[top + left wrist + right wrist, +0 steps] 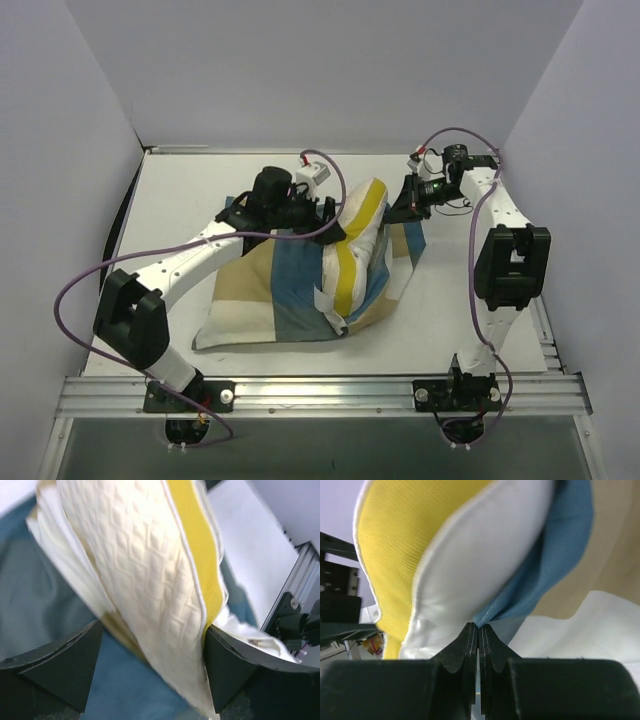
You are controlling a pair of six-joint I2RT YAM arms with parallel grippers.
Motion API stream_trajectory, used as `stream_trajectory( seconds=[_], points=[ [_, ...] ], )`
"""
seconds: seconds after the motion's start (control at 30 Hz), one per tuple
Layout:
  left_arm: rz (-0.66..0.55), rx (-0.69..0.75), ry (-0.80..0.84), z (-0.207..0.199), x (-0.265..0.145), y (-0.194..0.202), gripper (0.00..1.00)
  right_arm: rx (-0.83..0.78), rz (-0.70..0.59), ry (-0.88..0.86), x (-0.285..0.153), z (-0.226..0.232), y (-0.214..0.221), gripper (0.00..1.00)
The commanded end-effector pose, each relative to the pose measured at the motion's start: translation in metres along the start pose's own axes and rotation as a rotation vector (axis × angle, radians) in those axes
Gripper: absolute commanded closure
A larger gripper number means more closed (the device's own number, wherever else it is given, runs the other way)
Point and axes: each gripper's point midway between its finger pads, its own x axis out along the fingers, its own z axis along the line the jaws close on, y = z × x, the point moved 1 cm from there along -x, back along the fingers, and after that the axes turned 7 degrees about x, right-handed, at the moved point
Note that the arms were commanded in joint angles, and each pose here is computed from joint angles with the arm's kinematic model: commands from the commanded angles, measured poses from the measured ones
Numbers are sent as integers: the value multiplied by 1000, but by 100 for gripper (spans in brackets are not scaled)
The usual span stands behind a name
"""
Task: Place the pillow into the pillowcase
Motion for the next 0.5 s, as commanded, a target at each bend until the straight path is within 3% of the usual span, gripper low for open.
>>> stream_trajectory(
  seconds=[0.0,0.1,0.47],
  points=[
    [-38,22,2,-4,1,-45,10,-92,5,-57,-12,40,24,100],
    [-46,-45,21,-5,15,-53,3,-102,6,-66,-14,47,30,100],
    [-108,-85,10,-1,45,-98,2,-98,47,-72,-4,52,55,100]
  ],
)
